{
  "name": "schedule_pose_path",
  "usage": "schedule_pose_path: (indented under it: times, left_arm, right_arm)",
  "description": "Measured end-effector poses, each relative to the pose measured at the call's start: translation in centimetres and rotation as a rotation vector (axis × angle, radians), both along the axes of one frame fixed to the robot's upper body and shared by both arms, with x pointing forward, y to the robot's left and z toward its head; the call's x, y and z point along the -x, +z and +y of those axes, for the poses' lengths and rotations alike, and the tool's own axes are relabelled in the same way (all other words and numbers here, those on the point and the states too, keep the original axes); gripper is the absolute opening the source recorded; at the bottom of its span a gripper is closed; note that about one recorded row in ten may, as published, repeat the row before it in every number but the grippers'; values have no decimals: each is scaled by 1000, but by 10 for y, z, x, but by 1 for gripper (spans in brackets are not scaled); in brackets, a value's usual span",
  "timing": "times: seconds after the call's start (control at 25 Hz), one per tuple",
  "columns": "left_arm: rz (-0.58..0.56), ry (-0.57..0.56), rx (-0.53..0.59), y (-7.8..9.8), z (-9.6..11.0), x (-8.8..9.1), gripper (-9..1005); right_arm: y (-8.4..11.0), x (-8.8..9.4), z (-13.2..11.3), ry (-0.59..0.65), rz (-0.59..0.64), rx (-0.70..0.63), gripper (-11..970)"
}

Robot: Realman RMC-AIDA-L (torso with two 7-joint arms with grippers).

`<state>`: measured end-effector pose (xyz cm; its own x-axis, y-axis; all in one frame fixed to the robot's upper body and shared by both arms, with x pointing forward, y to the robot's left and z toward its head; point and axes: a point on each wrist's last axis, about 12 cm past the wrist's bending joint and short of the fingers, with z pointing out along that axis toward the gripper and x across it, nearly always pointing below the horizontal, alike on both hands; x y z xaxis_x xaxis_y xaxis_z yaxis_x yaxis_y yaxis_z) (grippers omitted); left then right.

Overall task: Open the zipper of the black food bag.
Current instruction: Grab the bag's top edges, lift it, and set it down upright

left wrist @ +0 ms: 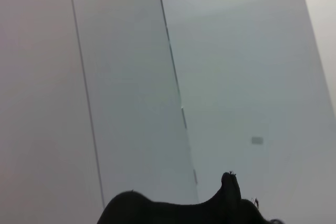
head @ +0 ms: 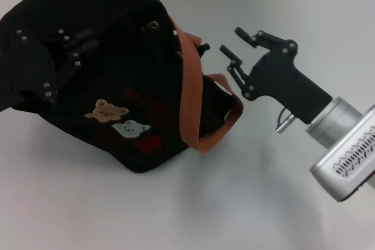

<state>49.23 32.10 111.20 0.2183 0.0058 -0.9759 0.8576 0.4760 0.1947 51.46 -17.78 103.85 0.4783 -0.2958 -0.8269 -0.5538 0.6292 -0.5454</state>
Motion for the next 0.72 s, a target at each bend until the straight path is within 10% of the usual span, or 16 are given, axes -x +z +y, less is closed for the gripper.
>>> schedule_pose_path:
  times: [0.2, 0.72]
  left_arm:
    - [-9, -18, 10, 2, -4, -2, 97]
    - [-47, -65, 53, 10, -9, -6, 65]
  right_arm:
    - [-3, -4, 9, 62, 55, 30, 300]
    - [-15, -6, 18, 111, 185, 99, 402]
